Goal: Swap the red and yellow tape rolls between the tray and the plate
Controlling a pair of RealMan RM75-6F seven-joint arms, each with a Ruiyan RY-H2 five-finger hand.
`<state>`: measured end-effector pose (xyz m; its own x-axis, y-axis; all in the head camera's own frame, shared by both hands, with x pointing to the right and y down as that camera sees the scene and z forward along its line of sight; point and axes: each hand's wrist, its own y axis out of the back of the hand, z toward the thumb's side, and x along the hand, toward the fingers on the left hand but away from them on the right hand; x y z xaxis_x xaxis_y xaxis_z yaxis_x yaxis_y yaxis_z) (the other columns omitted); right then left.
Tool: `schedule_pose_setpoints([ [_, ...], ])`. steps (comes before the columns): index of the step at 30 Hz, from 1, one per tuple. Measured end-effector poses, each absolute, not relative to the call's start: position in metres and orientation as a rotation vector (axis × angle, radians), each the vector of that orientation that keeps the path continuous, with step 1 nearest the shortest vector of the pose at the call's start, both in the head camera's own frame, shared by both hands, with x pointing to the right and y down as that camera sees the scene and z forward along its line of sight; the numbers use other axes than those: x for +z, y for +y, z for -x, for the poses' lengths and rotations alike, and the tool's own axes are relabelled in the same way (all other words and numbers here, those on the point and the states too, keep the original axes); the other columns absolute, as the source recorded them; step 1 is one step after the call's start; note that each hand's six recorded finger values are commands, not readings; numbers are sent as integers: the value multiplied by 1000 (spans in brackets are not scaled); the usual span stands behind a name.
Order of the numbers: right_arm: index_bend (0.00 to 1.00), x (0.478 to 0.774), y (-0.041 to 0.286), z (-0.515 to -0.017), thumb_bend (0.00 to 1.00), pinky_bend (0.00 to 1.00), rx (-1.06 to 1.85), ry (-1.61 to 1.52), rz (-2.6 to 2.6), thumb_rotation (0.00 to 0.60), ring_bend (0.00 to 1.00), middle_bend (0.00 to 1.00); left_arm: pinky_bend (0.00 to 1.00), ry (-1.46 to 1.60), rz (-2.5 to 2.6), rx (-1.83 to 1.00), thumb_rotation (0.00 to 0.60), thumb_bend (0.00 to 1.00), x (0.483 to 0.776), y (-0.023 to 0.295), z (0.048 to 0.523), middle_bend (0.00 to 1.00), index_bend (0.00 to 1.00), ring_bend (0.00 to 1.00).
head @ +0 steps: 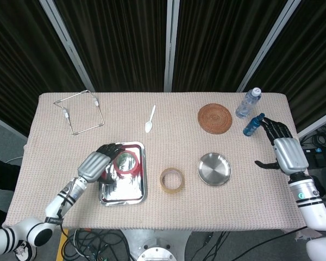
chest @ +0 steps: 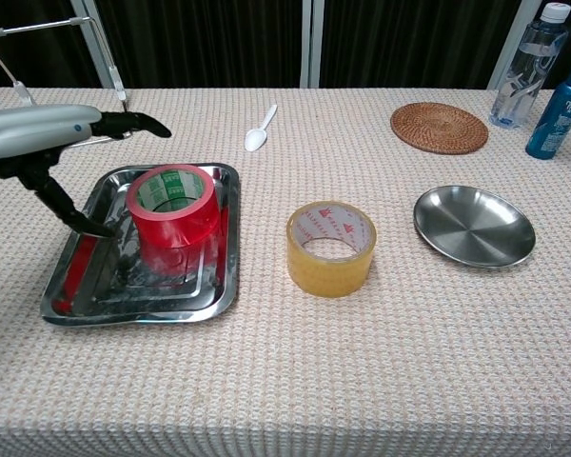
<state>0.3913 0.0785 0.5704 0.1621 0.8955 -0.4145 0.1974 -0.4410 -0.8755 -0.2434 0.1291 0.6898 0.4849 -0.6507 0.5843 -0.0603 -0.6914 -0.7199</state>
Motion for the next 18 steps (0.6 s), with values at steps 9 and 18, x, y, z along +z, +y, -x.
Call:
schedule_pose_setpoints([
  [9,0,582,80,-395,0,0,1346,-1030,1793,600,0,0,102,549,2105,-1224,600,40,708,120,237,22,89,0],
  [18,0,586,77,-399,14,0,1357,-1027,1789,600,0,0,104,497,2167,-1219,600,53,721,111,223,44,89,0],
])
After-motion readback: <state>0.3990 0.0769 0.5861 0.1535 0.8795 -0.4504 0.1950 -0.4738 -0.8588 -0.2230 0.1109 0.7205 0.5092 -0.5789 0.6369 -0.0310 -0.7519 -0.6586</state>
